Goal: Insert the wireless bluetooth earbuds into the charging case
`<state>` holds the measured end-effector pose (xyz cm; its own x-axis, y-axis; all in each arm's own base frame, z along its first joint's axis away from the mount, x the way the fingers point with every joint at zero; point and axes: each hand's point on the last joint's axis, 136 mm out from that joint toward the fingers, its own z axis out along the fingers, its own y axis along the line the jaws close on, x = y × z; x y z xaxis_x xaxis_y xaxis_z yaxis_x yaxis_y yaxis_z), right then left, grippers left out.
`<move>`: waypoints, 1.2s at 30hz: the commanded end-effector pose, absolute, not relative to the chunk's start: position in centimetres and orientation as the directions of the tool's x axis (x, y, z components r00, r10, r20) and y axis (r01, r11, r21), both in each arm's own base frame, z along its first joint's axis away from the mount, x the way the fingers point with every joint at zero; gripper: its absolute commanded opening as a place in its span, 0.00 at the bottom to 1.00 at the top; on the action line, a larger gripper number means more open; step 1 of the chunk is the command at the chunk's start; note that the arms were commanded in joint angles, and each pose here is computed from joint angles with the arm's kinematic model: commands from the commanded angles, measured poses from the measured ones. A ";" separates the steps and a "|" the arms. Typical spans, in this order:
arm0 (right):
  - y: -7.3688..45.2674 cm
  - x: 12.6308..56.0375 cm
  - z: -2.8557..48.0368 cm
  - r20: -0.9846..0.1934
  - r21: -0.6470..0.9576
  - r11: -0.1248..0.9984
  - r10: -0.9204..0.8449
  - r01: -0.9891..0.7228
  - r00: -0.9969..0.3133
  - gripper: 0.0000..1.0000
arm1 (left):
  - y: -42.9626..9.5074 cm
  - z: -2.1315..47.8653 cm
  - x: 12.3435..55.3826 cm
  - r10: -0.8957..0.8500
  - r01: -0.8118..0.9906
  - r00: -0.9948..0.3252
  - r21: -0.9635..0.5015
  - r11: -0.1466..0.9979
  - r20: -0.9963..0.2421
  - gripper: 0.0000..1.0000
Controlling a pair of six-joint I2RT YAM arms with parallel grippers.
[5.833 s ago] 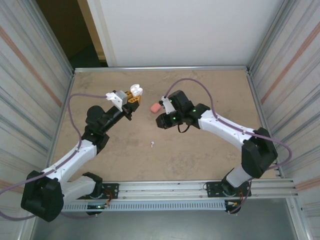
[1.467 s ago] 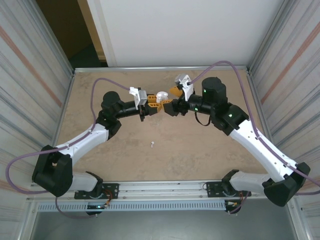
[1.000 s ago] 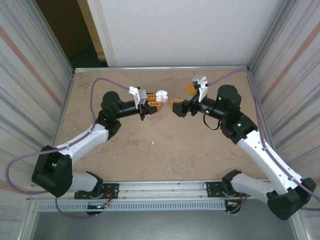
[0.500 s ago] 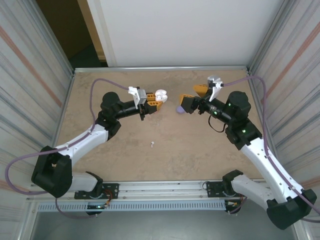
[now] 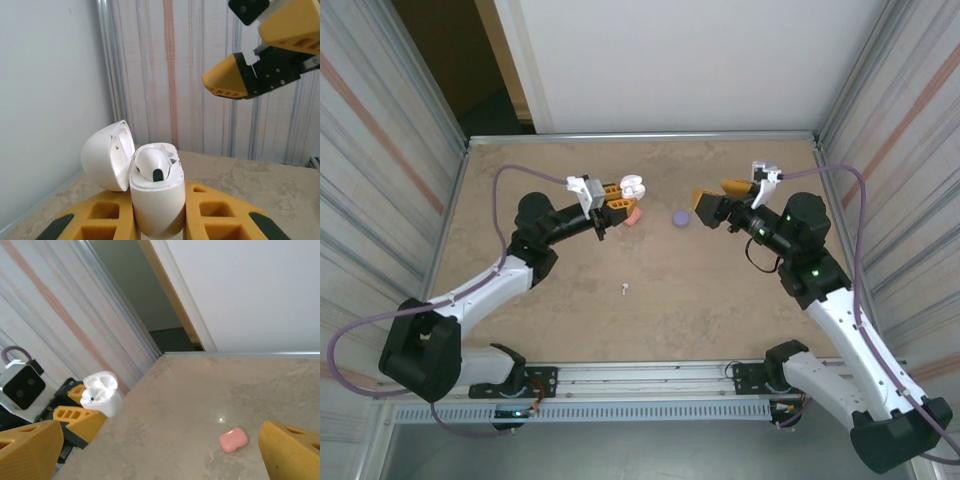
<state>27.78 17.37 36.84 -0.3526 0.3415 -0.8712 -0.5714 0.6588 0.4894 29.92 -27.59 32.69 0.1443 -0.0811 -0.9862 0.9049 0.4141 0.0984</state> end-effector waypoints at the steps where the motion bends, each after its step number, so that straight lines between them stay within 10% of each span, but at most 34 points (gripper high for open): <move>1: 16.4 27.6 35.7 -0.859 0.506 0.686 0.350 -0.522 -0.373 0.99 | -26.1 34.9 30.2 -0.148 0.878 0.189 0.100 0.468 -0.971 0.00; 36: 23.2 27.0 17.5 -0.538 0.629 0.713 0.111 -0.310 -0.836 0.98 | -21.9 34.0 33.2 -0.240 0.806 0.119 -0.047 0.590 -0.963 0.00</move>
<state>27.30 22.40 18.44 -0.8078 0.1059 -0.5799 -0.3346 0.7276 0.5989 33.30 -22.68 33.19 0.0936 -0.2083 -0.9736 0.8199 0.5709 -0.0433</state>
